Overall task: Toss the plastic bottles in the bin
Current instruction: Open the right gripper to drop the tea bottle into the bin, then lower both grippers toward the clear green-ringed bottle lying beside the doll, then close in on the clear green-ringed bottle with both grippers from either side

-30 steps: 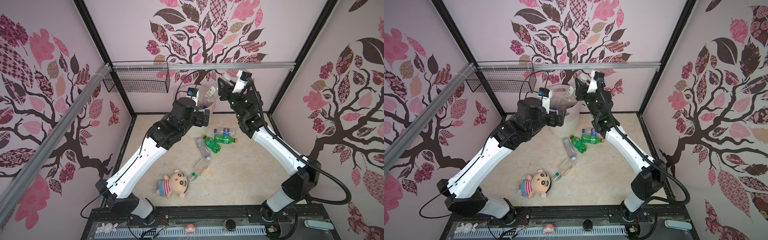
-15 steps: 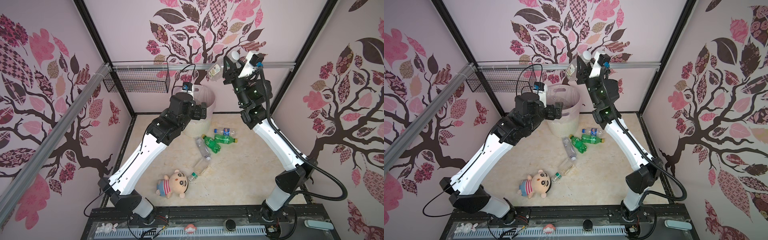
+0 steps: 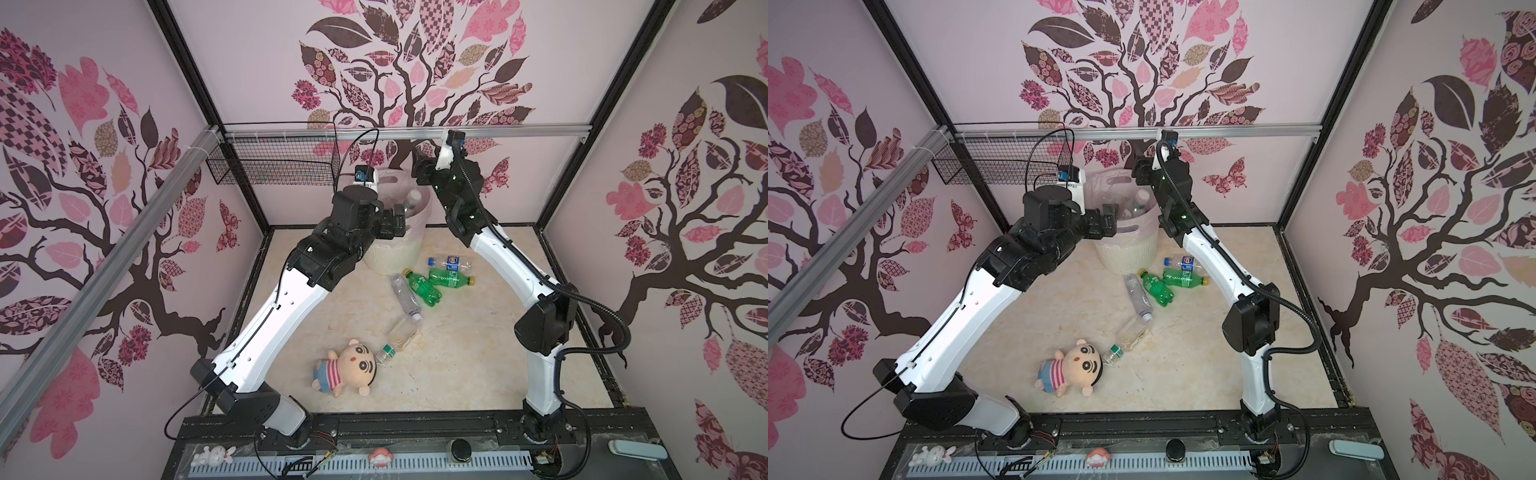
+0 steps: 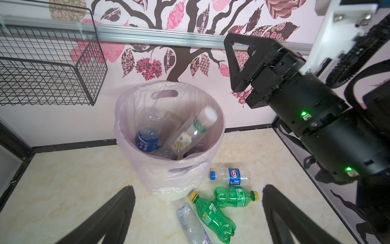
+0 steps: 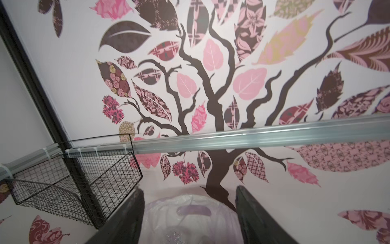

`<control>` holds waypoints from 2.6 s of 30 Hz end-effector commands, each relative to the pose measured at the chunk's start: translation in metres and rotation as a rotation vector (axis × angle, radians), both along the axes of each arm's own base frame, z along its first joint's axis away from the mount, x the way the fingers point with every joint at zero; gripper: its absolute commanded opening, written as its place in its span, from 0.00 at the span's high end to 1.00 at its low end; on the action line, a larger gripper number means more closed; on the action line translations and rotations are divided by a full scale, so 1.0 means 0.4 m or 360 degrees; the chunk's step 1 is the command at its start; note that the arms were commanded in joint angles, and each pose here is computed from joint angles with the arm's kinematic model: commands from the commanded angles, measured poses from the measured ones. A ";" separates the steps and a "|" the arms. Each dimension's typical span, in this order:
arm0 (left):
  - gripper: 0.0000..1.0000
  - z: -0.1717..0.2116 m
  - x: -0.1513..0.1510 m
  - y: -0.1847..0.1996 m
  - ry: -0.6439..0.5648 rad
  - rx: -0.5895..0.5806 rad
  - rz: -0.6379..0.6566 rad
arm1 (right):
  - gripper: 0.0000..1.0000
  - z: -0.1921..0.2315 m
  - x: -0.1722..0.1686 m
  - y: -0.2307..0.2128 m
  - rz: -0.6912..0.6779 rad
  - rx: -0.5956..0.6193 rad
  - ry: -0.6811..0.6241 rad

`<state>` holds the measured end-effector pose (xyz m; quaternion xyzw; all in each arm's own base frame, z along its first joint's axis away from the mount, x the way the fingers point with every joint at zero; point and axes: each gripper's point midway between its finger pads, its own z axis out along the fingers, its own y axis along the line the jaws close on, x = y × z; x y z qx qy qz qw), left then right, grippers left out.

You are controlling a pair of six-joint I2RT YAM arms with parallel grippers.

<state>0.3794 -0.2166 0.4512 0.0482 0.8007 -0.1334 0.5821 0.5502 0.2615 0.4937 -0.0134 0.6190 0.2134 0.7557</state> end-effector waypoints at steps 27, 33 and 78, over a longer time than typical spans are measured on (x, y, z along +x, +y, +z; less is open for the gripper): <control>0.03 -0.035 -0.033 0.019 0.0111 -0.0159 0.0026 | 0.00 0.163 -0.118 -0.092 -0.0086 0.0056 -0.0127; 0.03 -0.082 -0.043 0.026 0.0208 -0.0213 0.0069 | 0.00 0.141 -0.160 -0.128 -0.0131 0.0015 -0.0071; 0.03 -0.784 -0.338 -0.072 0.1507 0.0182 -0.0302 | 0.00 -0.726 -0.634 -0.204 0.0297 0.0138 0.1600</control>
